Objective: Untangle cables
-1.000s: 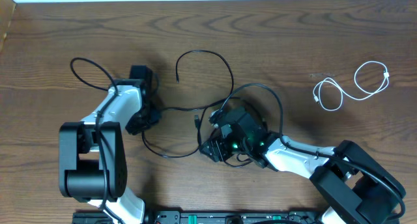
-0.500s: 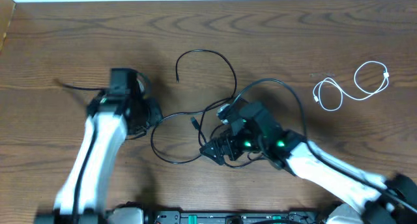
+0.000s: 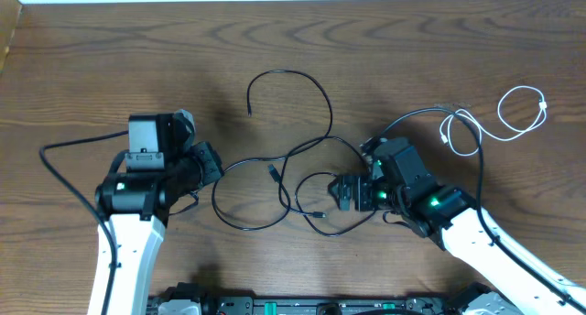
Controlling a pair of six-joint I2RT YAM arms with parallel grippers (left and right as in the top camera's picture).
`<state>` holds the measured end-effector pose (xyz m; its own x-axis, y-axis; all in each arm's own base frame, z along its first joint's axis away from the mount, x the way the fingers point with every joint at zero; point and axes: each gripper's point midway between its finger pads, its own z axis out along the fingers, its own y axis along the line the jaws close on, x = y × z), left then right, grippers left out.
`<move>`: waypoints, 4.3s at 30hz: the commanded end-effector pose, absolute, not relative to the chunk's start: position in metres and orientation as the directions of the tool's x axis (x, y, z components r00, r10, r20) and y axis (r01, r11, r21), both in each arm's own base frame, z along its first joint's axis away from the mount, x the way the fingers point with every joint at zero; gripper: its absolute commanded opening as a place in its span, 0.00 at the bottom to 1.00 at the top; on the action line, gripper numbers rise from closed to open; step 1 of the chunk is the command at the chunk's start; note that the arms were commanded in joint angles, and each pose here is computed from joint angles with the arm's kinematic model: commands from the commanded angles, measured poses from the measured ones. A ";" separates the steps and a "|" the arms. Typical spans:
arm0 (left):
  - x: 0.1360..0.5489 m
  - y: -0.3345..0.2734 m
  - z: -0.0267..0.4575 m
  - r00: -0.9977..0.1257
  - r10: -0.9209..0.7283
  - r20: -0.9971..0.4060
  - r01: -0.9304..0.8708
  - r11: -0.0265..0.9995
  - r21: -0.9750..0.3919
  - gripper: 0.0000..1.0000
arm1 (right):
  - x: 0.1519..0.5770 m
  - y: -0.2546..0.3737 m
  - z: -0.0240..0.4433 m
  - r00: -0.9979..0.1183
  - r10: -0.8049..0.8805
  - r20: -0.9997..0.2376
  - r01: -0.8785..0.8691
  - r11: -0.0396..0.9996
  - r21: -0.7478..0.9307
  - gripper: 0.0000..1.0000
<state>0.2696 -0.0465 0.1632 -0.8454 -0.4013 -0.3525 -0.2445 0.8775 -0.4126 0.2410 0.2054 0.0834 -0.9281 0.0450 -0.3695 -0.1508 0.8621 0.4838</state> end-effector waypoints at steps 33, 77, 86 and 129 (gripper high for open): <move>0.309 -0.127 0.013 -0.988 -0.013 -0.152 0.030 0.960 -0.279 0.42 | 0.247 0.222 -0.014 -0.968 0.125 -0.216 0.033 0.921 0.388 0.63; 0.330 -0.092 0.001 -0.960 0.036 -0.279 0.056 0.996 -0.063 0.47 | 0.233 0.246 0.012 -0.975 0.011 -0.222 -0.102 0.866 0.489 0.73; 0.308 -0.082 -0.011 -0.977 -0.047 -0.206 -0.039 0.998 -0.044 0.46 | 0.239 0.223 0.036 -0.949 0.035 -0.313 -0.102 0.907 0.410 0.72; 0.272 -0.132 0.024 -0.935 0.319 -0.152 0.342 0.925 -0.163 0.51 | 0.276 0.244 0.044 -0.900 0.247 -0.359 0.023 0.849 0.527 0.84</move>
<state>0.2779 -0.1358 0.0338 -0.9508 0.2568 -0.1736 0.2880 0.9389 -0.1885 0.2774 0.2377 0.0434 -0.8985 0.2105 -0.3852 -0.0074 0.8701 0.4927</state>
